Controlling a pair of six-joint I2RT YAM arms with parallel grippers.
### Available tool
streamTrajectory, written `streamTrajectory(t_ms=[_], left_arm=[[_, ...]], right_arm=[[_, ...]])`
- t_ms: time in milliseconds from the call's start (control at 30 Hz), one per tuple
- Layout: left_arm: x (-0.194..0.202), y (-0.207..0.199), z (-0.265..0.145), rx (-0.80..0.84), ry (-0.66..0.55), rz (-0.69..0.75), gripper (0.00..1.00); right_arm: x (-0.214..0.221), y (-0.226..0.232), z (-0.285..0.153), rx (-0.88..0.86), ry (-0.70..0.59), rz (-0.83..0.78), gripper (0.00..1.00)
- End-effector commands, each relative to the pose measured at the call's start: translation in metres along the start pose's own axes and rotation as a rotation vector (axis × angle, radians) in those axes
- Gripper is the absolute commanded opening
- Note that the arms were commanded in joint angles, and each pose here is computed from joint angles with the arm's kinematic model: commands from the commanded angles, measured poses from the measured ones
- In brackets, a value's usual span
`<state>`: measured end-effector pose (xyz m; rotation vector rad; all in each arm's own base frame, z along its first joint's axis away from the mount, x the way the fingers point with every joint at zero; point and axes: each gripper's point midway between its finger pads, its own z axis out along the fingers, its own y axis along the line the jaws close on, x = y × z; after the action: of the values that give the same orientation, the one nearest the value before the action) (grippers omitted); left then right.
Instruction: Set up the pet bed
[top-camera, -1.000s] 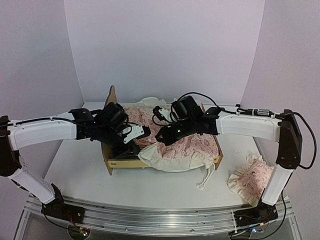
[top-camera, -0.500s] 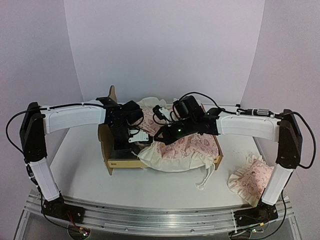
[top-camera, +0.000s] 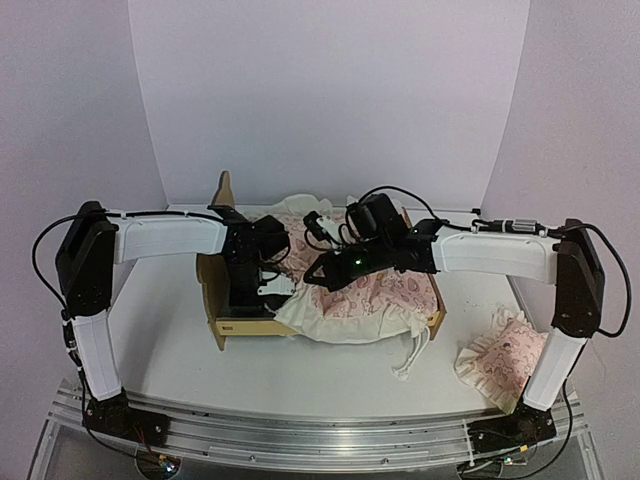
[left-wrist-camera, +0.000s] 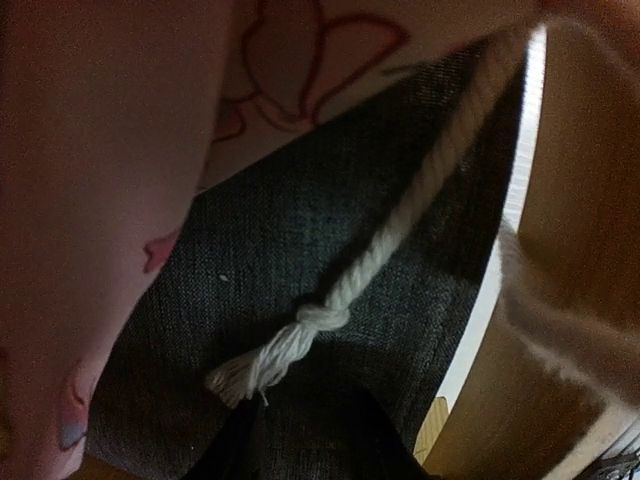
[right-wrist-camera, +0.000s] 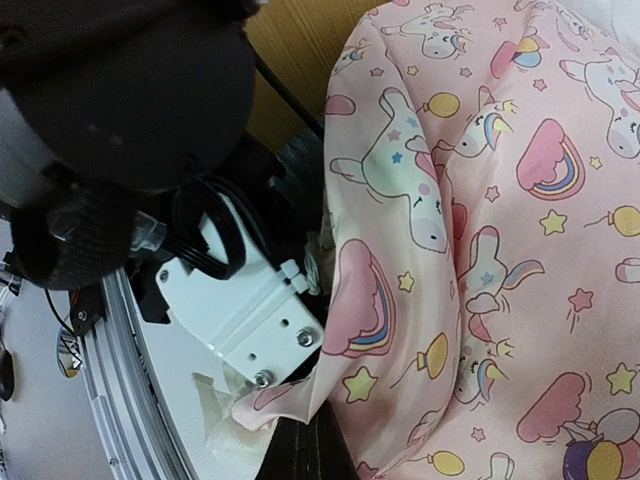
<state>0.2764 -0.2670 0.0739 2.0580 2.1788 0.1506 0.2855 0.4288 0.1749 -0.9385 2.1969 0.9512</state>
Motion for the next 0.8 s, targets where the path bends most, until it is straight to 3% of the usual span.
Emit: streamTrajectory(t_ms=[0,133,167,333,500,767], left_arm=[[0.002,0.004,0.016,0.002,0.004,0.011,0.25],[0.001,0.013,0.015,-0.029,-0.021,-0.002,0.02],[0.0,0.018,0.012,-0.044,-0.031,-0.011,0.0],[-0.007,0.048,-0.022,-0.149,-0.117,-0.078,0.0],[-0.015,0.051,-0.071,-0.169,-0.216,-0.129,0.0],[0.004,-0.023,-0.111,0.046,-0.336,-0.133,0.0]], right_arm=[[-0.013,0.016,-0.003,-0.064,-0.044,-0.007,0.0],[-0.011,0.016,-0.003,-0.066,-0.044,0.001,0.0],[-0.011,0.016,-0.003,-0.067,-0.045,0.002,0.0],[-0.012,0.017,-0.003,-0.071,-0.05,0.003,0.0],[-0.011,0.015,0.0,-0.065,-0.046,0.015,0.0],[-0.007,0.014,0.015,-0.044,-0.029,0.034,0.0]])
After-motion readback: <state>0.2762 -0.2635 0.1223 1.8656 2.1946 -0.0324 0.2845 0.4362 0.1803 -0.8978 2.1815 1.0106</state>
